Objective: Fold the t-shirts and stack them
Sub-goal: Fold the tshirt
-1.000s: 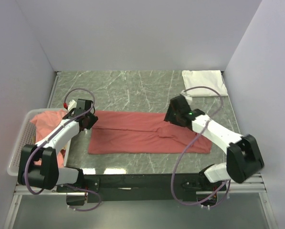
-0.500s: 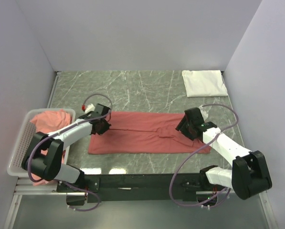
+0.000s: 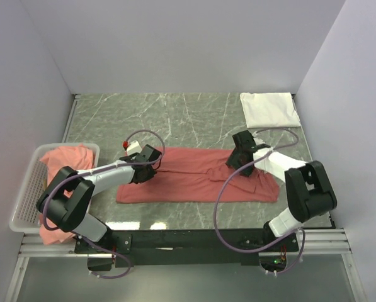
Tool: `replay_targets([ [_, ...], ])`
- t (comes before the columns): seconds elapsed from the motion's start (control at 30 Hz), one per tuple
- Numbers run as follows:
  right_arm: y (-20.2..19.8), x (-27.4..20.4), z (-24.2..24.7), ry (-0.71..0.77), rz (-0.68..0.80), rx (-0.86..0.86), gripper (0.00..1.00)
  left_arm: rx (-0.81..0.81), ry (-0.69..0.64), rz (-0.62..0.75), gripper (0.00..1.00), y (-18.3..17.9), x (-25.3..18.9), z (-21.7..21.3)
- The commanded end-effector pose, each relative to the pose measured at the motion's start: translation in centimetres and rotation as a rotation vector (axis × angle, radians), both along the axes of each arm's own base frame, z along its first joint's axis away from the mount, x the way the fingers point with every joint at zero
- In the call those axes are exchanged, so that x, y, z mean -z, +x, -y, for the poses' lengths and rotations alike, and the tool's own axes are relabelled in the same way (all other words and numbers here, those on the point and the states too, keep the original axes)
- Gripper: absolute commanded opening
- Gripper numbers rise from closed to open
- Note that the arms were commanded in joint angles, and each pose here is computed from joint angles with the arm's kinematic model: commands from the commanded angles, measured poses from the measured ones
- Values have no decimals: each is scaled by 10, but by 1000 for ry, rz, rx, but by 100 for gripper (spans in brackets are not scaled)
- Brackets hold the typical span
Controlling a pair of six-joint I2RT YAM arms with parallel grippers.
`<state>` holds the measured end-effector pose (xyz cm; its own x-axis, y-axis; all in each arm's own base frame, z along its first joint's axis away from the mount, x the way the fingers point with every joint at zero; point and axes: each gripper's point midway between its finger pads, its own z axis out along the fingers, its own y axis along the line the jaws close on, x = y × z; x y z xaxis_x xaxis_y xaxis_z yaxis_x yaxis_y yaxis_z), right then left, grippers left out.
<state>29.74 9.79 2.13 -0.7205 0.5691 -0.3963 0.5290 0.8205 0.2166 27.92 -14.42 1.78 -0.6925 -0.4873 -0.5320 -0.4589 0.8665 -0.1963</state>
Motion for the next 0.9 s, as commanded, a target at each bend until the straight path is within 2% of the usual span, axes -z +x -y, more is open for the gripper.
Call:
replay_targets([
  [0.0,14,1,-13,-32,-4,-51,67,0,63,-113,1,-37,30,-13],
  [0.27,43,20,-67,-89,-94,-256,67,22,-30,-154,1,-86,29,0],
  [0.5,98,4,-121,-135,-56,-458,67,56,-129,-187,1,-118,22,24],
  [0.53,102,16,-123,-155,-76,-482,67,67,-149,-189,1,-122,20,32],
  [0.57,120,3,-134,-149,-32,-505,67,76,-166,-186,1,-122,17,38],
  [0.63,126,18,-136,-191,-75,-582,67,117,-207,-187,1,-125,11,55],
  [0.7,149,7,-145,-214,-28,-652,67,147,-238,-174,1,-123,0,72],
  [0.73,151,21,-147,-228,-55,-681,67,168,-236,-174,1,-124,-2,77],
  [0.87,186,5,-160,-282,31,-787,68,221,-301,-115,3,-109,-29,103],
])
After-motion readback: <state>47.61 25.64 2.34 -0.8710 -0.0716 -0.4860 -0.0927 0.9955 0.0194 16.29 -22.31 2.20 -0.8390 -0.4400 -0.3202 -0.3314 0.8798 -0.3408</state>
